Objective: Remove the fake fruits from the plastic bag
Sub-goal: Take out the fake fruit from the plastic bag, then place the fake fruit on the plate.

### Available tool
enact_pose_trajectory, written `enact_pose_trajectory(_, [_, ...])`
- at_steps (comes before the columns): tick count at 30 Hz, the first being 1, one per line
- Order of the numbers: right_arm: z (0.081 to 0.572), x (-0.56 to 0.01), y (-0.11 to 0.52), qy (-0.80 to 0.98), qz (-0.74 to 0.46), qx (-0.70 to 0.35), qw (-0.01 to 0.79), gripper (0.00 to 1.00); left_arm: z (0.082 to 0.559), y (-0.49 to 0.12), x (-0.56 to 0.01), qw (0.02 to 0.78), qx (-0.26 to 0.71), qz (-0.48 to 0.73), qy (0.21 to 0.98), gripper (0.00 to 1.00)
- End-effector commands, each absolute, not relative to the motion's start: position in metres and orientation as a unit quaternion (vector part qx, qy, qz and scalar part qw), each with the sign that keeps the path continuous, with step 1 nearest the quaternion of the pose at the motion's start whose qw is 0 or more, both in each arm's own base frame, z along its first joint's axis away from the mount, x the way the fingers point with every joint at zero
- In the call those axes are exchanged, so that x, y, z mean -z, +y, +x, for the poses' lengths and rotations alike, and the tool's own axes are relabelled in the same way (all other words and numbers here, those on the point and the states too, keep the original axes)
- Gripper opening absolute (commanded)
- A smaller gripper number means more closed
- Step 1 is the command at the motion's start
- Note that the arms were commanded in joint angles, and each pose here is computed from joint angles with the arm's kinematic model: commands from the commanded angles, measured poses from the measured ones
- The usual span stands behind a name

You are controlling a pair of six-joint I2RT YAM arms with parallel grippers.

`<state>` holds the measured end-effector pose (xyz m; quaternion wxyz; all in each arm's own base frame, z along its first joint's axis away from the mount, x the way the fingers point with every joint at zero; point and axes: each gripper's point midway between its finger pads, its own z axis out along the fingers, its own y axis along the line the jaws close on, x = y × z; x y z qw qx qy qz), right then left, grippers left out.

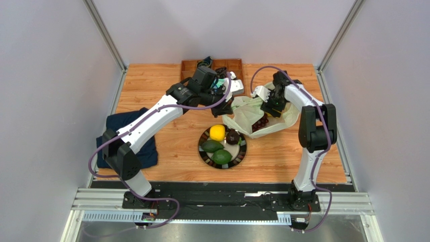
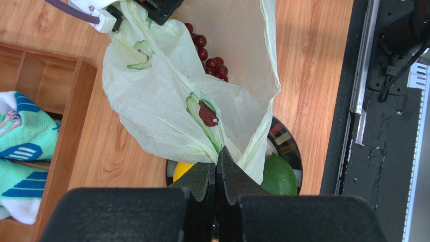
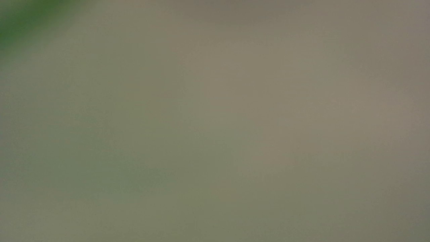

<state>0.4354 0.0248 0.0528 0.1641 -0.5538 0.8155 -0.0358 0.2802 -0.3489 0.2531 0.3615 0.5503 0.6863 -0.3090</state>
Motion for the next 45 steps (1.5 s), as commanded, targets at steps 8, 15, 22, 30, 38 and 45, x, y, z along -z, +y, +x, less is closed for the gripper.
enact_pose_trajectory(8, [0.423,-0.098,0.035,0.835,-0.495,0.026,0.239,0.33,0.286,-0.359,-0.262,0.375,0.314,0.554,0.673,0.0])
enact_pose_trajectory(15, [0.367,-0.186,0.056,0.832,-0.465,-0.033,0.299,0.33,0.301,-0.363,-0.269,0.395,0.302,0.534,0.684,0.0])
enact_pose_trajectory(22, [0.291,-0.222,0.086,0.812,-0.473,-0.119,0.321,0.37,0.312,-0.368,-0.271,0.404,0.296,0.52,0.692,0.0])
enact_pose_trajectory(30, [0.269,-0.179,0.088,0.84,-0.454,-0.155,0.254,0.38,0.313,-0.371,-0.282,0.415,0.304,0.509,0.69,0.0])
enact_pose_trajectory(38, [0.247,-0.239,0.111,0.806,-0.467,-0.197,0.306,0.41,0.314,-0.371,-0.276,0.409,0.306,0.498,0.7,0.0])
enact_pose_trajectory(45, [0.189,-0.23,0.155,0.719,-0.608,-0.194,0.276,0.39,0.334,-0.367,-0.276,0.431,0.268,0.476,0.718,0.0])
